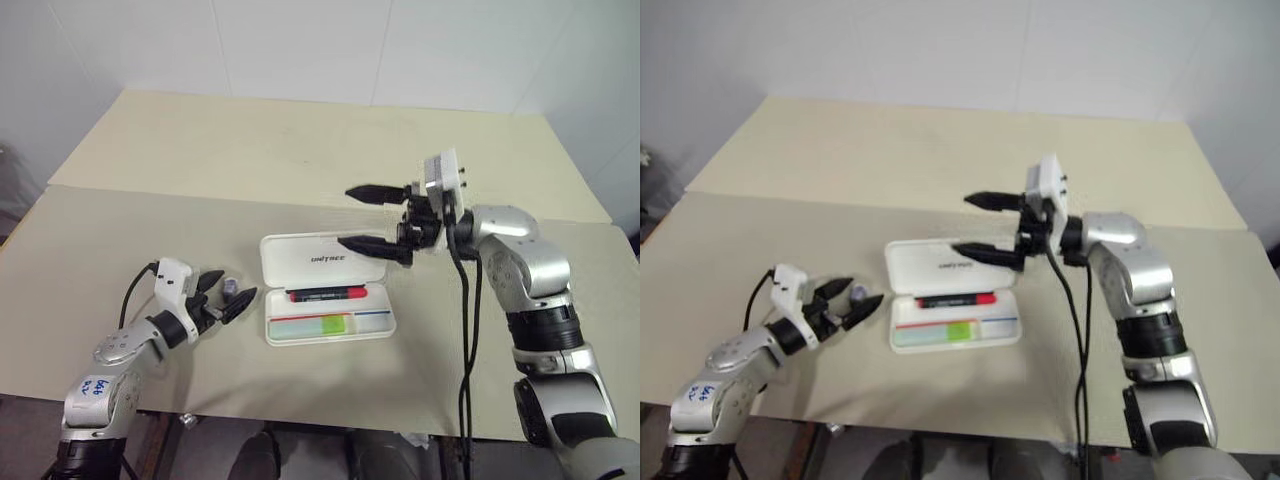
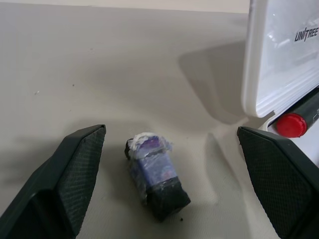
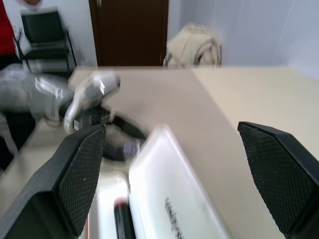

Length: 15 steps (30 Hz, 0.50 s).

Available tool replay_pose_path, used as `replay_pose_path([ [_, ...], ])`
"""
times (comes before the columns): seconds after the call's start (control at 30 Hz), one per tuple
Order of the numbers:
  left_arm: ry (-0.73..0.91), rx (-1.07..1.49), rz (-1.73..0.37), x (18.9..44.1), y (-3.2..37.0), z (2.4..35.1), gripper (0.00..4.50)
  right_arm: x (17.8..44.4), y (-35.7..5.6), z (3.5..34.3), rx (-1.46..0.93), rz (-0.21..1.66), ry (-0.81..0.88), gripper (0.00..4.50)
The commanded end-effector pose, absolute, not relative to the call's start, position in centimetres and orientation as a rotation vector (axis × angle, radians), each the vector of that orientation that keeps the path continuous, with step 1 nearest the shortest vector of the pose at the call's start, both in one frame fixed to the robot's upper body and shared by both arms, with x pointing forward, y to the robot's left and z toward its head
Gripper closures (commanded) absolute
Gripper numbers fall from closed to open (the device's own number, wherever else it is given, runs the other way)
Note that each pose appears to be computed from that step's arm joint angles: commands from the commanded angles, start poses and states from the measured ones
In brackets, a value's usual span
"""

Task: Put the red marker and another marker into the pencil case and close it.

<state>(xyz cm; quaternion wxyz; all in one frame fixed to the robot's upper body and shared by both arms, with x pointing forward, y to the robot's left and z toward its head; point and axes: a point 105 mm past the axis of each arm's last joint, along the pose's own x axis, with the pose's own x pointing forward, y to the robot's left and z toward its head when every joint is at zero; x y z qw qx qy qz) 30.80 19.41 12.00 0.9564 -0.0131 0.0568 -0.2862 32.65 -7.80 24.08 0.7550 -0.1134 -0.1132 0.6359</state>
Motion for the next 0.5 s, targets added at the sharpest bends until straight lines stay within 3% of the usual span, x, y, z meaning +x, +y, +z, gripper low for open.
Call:
replay_pose_path([
  [0.03,0.098,-0.020,-0.621,31.1,18.6,12.3,0.00,32.0,-7.9,24.0,-0.349,1.410,-0.278,0.03],
  [0.2,0.231,-0.017,-0.569,31.3,18.8,10.4,0.00,32.2,-8.6,24.6,-0.306,1.404,-0.270,0.03],
  [0.4,0.253,-0.037,-0.544,31.1,18.5,10.5,0.00,33.0,-9.6,26.1,-0.250,1.357,-0.291,0.03],
  [0.5,0.280,-0.048,-0.531,31.2,18.5,10.0,0.67,33.6,-9.7,26.6,-0.252,1.340,-0.297,0.00],
])
